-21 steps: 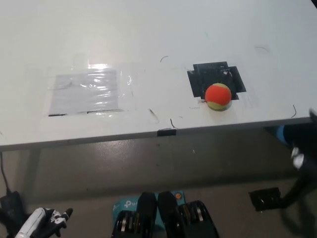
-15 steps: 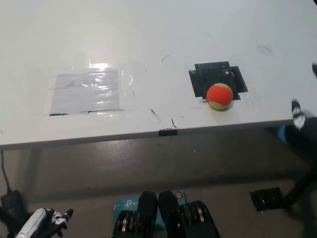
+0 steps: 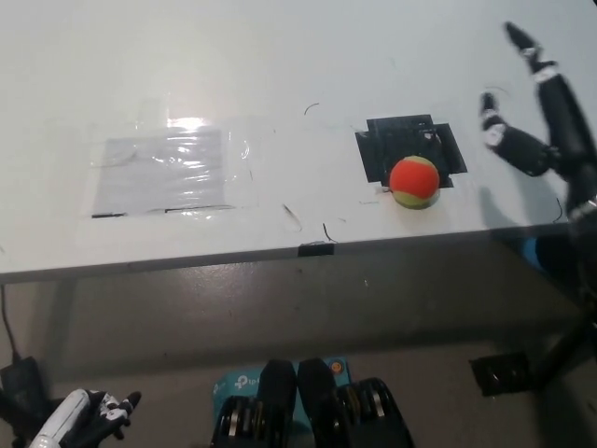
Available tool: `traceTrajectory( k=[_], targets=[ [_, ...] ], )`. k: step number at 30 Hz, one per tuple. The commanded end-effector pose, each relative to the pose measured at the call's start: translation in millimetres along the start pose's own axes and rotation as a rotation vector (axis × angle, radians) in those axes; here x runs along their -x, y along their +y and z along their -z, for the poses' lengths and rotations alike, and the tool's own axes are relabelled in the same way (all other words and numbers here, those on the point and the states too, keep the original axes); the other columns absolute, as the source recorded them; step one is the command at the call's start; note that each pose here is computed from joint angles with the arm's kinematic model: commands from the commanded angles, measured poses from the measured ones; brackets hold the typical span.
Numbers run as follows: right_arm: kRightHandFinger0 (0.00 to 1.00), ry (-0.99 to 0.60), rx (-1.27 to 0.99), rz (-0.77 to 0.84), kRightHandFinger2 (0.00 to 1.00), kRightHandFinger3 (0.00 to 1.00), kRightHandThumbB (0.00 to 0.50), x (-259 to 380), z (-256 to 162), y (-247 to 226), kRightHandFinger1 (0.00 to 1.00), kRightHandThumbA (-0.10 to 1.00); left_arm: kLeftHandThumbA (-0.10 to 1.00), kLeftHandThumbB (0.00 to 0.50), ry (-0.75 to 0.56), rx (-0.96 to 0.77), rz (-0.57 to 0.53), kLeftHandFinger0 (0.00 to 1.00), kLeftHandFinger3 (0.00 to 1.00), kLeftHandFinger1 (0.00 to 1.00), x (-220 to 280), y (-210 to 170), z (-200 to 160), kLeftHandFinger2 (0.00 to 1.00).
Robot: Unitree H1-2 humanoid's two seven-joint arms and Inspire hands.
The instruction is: The robot uses right hand to squeeze a small tennis ball placed on the black area of the table
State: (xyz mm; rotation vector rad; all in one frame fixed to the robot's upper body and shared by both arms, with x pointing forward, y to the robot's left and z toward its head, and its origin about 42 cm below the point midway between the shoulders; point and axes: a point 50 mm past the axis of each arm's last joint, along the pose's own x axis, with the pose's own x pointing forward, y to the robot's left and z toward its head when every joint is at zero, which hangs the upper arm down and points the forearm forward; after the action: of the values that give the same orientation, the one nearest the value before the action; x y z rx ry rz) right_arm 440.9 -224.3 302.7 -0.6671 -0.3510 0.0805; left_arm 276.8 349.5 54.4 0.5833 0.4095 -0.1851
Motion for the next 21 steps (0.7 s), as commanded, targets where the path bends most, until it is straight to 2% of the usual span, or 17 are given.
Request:
traceTrajectory(
  k=[1, 4, 6, 12, 14, 16, 17, 21],
  targets=[
    [1.00, -0.025, 0.090, -0.047, 1.00, 1.00, 0.322, -36.0, -24.0, 0.9, 1.00, 0.45, 0.70, 0.335, 0.002, -0.031, -0.009, 0.23, 0.32, 0.15, -0.6, 13.4, -2.9, 0.36],
    [1.00, 0.008, 0.121, -0.049, 1.00, 1.00, 0.346, -47.8, -28.6, 11.8, 1.00, 0.49, 0.70, 0.336, 0.000, -0.036, -0.002, 0.19, 0.33, 0.14, -1.2, 14.3, -3.9, 0.35],
    [1.00, 0.016, 0.143, -0.055, 1.00, 1.00, 0.383, -59.5, -33.0, 23.5, 1.00, 0.52, 0.69, 0.332, -0.007, -0.034, 0.001, 0.14, 0.31, 0.09, -2.8, 13.8, -6.6, 0.28],
    [1.00, 0.017, 0.194, -0.060, 1.00, 1.00, 0.387, -75.8, -32.6, 50.6, 1.00, 0.54, 0.71, 0.338, -0.012, -0.044, 0.004, 0.12, 0.30, 0.09, -6.2, 12.5, -12.1, 0.27],
    [1.00, 0.026, 0.196, -0.068, 1.00, 1.00, 0.389, -79.3, -26.7, 59.7, 1.00, 0.54, 0.72, 0.340, -0.005, -0.041, 0.010, 0.15, 0.34, 0.12, -6.3, 11.8, -13.6, 0.32],
    [1.00, 0.038, 0.201, -0.077, 1.00, 1.00, 0.377, -78.9, -18.4, 66.0, 1.00, 0.52, 0.72, 0.336, -0.010, -0.037, 0.014, 0.13, 0.33, 0.11, -6.9, 12.8, -14.7, 0.31],
    [1.00, 0.060, 0.215, -0.080, 1.00, 1.00, 0.381, -76.7, -8.8, 72.6, 1.00, 0.53, 0.73, 0.355, -0.008, -0.027, 0.015, 0.14, 0.34, 0.13, -6.6, 12.8, -14.7, 0.32],
    [1.00, 0.096, 0.229, -0.090, 1.00, 1.00, 0.369, -65.0, 13.3, 81.8, 1.00, 0.54, 0.79, 0.371, -0.022, -0.029, 0.022, 0.13, 0.36, 0.13, -7.5, 13.5, -15.3, 0.34]
  ],
)
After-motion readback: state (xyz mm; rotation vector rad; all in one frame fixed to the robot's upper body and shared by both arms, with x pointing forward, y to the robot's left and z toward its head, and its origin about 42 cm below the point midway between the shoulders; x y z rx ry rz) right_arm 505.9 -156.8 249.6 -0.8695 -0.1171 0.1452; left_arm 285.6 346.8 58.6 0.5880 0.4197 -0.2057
